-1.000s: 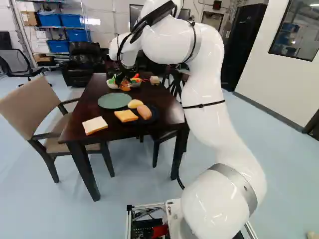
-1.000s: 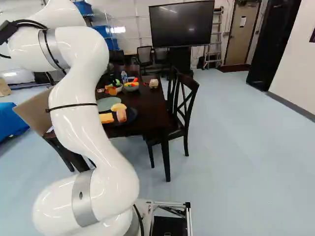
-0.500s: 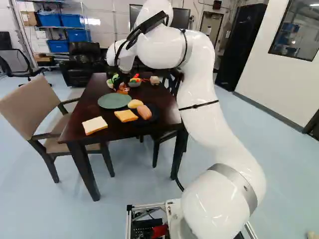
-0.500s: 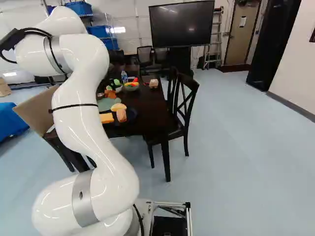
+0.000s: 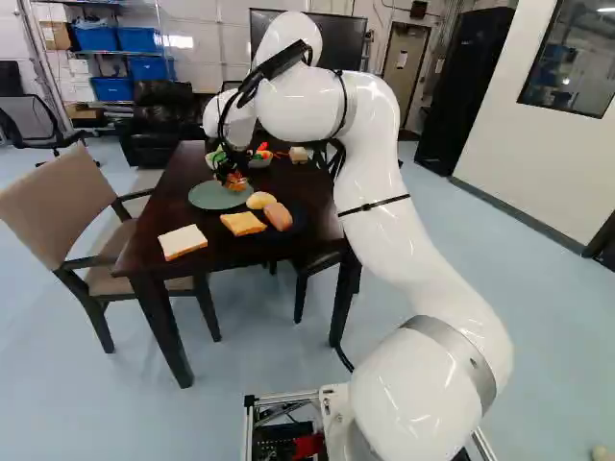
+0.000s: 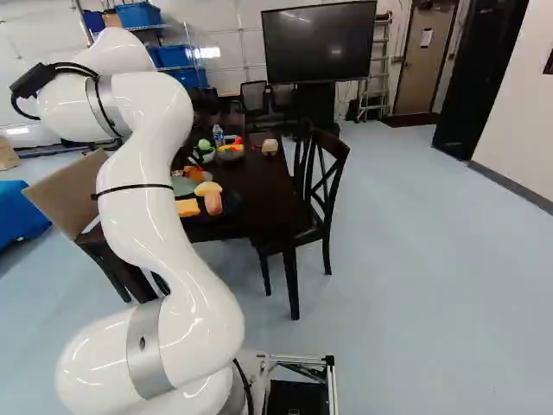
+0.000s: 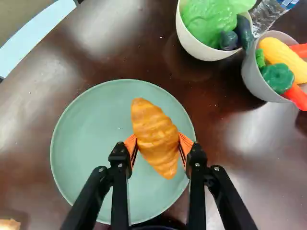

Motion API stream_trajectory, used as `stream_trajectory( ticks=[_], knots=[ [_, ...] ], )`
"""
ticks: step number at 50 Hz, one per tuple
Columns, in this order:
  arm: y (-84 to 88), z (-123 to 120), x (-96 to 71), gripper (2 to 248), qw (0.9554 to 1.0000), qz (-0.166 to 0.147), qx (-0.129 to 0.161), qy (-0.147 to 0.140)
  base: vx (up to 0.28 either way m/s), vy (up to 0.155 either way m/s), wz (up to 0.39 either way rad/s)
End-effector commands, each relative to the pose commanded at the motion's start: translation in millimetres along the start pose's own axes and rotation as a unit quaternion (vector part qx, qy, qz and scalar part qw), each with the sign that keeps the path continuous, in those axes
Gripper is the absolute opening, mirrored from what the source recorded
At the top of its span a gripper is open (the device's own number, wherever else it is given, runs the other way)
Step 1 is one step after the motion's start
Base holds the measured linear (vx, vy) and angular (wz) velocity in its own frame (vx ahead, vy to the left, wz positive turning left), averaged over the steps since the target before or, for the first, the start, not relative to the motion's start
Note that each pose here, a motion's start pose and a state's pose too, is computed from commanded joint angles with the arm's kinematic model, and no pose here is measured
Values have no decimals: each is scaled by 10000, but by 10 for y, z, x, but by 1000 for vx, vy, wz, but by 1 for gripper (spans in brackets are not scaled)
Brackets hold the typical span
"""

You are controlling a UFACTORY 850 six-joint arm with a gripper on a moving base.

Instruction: Move the croissant to the empty plate

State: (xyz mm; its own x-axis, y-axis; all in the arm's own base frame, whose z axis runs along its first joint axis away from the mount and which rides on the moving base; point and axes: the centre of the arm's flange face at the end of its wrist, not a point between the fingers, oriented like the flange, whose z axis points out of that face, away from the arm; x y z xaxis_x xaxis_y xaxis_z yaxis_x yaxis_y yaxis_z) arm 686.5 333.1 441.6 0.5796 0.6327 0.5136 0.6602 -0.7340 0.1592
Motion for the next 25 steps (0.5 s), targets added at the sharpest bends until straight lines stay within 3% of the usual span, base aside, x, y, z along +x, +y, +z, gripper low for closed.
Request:
stream_trajectory(
  ticks=[10, 25],
  knots=[
    [-144, 45, 100, 127, 9999, -93, 43, 59, 0, 0, 0],
    [-146, 45, 101, 127, 9999, -94, 43, 60, 0, 0, 0]
  ],
)
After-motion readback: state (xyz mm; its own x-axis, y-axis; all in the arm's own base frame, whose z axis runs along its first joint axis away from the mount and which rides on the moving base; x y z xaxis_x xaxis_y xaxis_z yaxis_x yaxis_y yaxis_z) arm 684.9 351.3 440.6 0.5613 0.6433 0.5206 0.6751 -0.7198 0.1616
